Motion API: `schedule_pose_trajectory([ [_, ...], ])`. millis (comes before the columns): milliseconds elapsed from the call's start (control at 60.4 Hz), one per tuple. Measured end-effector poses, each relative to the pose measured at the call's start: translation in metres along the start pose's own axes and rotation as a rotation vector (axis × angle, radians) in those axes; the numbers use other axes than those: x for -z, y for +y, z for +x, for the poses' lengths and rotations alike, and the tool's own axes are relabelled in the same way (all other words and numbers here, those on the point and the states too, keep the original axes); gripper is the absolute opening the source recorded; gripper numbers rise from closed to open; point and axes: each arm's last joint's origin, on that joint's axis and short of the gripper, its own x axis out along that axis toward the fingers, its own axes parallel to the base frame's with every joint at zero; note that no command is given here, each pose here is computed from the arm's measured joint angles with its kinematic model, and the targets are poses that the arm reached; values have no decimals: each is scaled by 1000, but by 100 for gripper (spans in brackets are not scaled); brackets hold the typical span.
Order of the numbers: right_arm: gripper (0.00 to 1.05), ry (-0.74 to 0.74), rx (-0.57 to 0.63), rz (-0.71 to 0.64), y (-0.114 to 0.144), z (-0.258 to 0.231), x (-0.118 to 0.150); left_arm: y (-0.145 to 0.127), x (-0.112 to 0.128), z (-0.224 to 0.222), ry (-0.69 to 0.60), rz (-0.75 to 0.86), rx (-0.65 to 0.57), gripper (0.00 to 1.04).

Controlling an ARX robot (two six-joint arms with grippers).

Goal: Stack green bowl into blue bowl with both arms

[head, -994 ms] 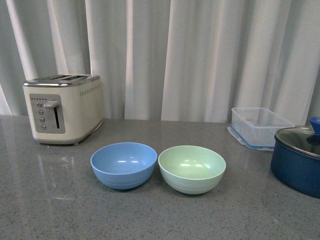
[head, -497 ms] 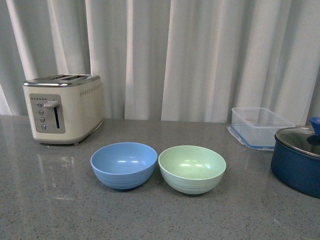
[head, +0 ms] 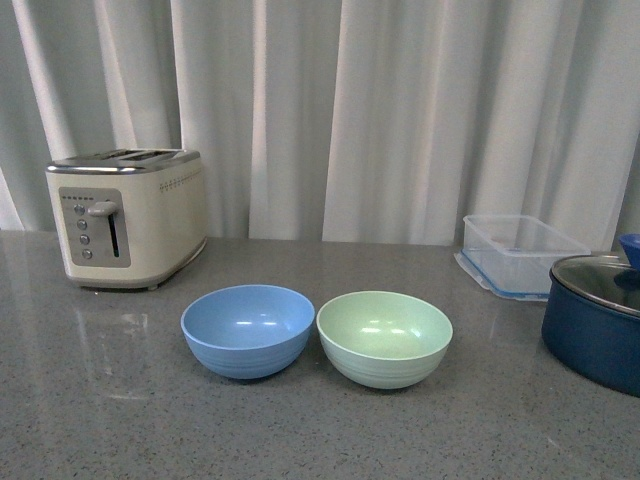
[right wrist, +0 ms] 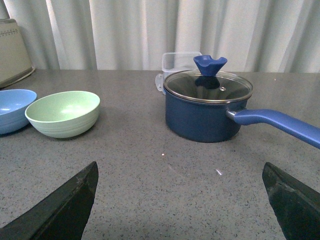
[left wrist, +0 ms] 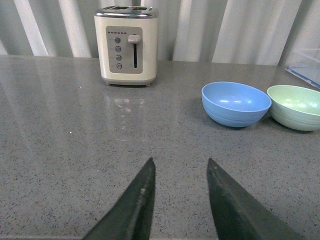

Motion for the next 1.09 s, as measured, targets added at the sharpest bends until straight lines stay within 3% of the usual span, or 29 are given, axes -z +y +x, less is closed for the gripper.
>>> schedule_pose_trajectory([
  [66, 95, 54, -5, 8, 0, 0, 1, 0, 0, 0, 0, 0, 0, 47],
  [116, 95, 342, -28, 24, 3, 2, -5, 0, 0, 0, 0, 0, -1, 56],
  [182, 95, 612, -52, 6, 8, 9, -10, 0, 0, 0, 0, 0, 1, 67],
  [248, 95, 714, -77, -4, 15, 24, -16, 0, 0, 0, 0, 0, 1, 78],
  [397, 95, 737, -115, 19, 30, 70, -43, 0, 0, 0, 0, 1, 0, 100],
  [778, 95, 806, -100, 145, 60, 187, -74, 0, 0, 0, 0, 0, 1, 98],
  [1093, 95, 810, -103, 149, 87, 251, -77, 0, 0, 0, 0, 0, 1, 98],
])
